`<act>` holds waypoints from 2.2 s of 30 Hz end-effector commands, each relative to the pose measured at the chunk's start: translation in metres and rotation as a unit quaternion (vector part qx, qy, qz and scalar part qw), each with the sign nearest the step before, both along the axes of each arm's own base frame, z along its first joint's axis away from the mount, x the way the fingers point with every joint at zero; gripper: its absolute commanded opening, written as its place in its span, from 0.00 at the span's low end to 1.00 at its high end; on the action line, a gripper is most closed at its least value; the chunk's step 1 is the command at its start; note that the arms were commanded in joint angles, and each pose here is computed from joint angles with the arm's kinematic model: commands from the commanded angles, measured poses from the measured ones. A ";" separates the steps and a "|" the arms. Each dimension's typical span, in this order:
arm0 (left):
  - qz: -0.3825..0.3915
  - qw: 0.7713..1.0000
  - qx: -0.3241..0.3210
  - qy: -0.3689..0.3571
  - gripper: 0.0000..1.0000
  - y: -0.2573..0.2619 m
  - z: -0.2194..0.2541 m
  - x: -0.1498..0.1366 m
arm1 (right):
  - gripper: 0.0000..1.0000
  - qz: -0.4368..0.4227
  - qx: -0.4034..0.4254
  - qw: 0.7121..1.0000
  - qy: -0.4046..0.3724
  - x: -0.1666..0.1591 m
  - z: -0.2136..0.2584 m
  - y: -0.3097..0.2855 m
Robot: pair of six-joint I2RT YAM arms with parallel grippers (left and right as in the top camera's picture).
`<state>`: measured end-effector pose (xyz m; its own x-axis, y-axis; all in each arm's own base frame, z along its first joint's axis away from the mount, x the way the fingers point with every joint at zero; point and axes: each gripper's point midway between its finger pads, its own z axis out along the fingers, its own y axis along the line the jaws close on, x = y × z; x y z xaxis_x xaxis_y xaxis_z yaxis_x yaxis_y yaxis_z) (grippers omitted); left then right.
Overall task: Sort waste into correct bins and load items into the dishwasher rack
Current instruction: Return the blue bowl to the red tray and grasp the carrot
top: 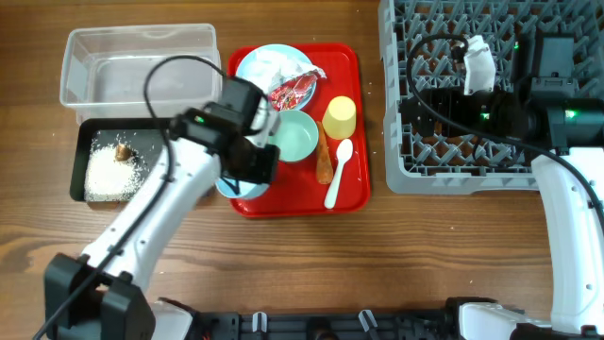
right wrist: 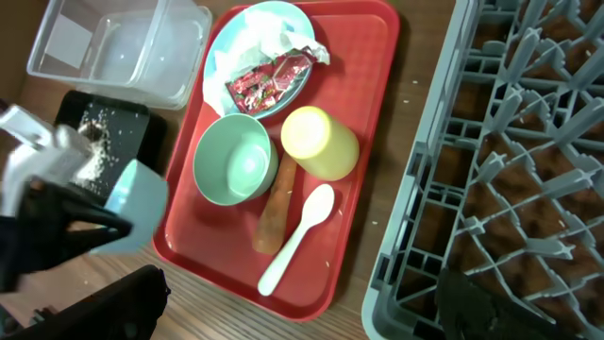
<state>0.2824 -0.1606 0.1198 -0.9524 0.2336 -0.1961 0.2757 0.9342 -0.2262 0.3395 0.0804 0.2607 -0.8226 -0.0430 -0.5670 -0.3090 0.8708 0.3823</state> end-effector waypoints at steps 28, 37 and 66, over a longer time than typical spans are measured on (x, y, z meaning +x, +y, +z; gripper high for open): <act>0.012 0.996 0.060 -0.059 0.60 -0.026 -0.073 0.005 | 0.95 -0.003 0.002 1.000 -0.005 0.004 0.005 0.001; 0.012 0.996 -0.023 -0.080 0.73 -0.061 -0.039 0.024 | 0.95 -0.006 0.004 1.000 -0.027 0.013 0.011 0.001; 0.031 0.996 0.014 0.081 0.76 -0.133 -0.088 0.023 | 0.98 -0.012 0.007 1.000 0.007 0.022 -0.010 0.001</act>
